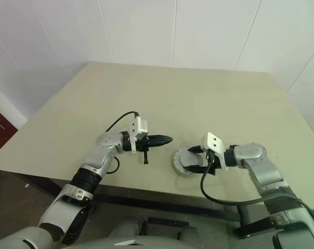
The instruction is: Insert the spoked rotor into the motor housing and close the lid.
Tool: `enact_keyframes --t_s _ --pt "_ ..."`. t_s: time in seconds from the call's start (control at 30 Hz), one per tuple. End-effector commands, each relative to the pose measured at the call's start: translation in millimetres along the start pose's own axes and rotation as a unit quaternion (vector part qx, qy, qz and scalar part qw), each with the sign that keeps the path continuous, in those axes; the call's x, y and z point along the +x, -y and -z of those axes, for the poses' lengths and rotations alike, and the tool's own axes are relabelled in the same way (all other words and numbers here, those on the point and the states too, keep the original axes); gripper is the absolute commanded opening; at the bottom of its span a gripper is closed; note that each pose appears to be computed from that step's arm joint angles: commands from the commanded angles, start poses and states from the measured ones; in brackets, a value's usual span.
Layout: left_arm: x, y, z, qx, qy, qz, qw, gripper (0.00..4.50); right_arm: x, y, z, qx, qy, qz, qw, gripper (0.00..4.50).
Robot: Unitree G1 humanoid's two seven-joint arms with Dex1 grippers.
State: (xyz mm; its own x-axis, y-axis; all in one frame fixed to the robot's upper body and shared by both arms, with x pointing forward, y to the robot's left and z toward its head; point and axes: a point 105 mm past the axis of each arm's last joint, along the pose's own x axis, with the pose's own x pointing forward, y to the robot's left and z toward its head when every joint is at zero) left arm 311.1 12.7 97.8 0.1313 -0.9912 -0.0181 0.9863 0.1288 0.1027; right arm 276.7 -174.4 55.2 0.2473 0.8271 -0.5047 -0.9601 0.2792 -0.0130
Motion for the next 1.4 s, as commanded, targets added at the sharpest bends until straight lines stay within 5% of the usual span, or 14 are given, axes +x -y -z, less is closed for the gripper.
enact_keyframes --t_s 0.03,0.4,0.6,1.03,1.17,1.4 --pt "15 5 -7 0.012 0.0 0.039 0.999 0.0 -11 -11 75 0.087 -0.138 0.013 0.987 3.22" --pt "54 30 26 0.007 -0.065 0.127 0.99 0.0 -12 -12 74 0.089 -0.137 0.016 0.986 3.22" --pt "53 20 43 0.039 -0.125 0.106 0.986 0.0 -14 -15 72 0.105 -0.136 0.009 0.985 3.22" --pt "48 22 55 -0.009 -0.143 0.093 0.985 0.0 -18 -11 66 0.158 -0.125 0.013 0.98 3.22" --pt "46 23 56 -0.011 -0.145 0.093 0.985 0.0 -19 -6 52 0.173 -0.093 0.017 0.98 4.49" --pt "40 22 60 -0.016 -0.156 0.095 0.983 0.0 -27 3 37 0.189 -0.061 0.031 0.98 4.49"
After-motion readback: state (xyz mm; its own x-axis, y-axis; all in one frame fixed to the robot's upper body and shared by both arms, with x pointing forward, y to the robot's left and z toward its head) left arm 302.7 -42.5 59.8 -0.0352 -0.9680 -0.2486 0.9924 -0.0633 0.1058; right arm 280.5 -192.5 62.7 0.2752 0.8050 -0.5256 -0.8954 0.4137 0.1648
